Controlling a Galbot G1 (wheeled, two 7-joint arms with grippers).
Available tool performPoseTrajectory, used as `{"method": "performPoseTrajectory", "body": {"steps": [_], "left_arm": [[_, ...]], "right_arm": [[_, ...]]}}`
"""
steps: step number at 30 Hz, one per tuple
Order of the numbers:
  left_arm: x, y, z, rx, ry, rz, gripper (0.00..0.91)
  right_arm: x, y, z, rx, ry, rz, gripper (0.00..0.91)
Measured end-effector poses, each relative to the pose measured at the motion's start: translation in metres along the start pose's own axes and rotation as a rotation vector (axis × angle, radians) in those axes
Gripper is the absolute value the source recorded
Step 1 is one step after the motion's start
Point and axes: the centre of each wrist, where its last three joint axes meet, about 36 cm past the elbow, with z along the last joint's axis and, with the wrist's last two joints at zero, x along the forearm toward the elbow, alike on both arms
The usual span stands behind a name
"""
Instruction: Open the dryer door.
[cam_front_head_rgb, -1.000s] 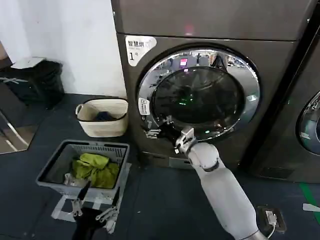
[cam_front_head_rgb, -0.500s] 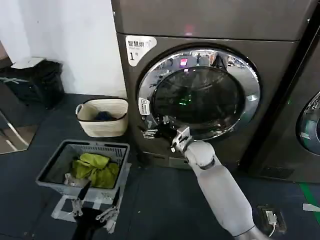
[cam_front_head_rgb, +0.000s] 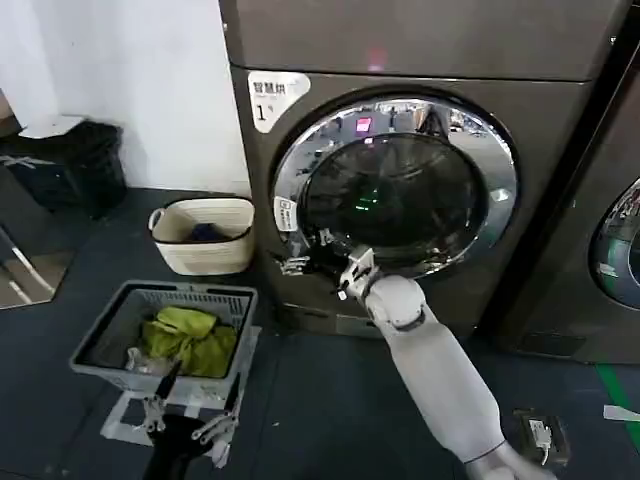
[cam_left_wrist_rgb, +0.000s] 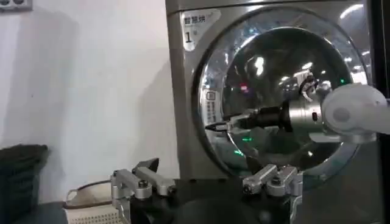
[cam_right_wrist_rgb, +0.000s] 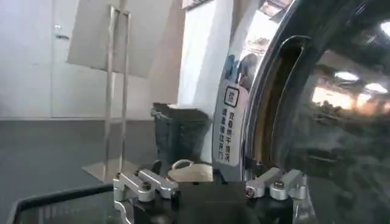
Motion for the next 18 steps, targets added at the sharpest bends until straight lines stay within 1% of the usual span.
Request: {"method": "performPoseTrajectory", "body": {"steps": [6, 10, 18], "left_arm": [[0.000, 0.000, -0.001, -0.001, -0.002, 0.001, 0.907], [0.000, 0.000, -0.001, 0.000, -0.002, 0.001, 0.907], [0.000, 0.000, -0.001, -0.001, -0.002, 0.003, 0.907]], "right_arm": [[0.006, 0.001, 0.002, -0.025, -0.013, -0.032, 0.907], [0.012, 0.001, 0.002, -0.051, -0.030, -0.061, 0.907], [0.025, 0.002, 0.005, -0.079, -0.058, -0.098, 0.907]]}}
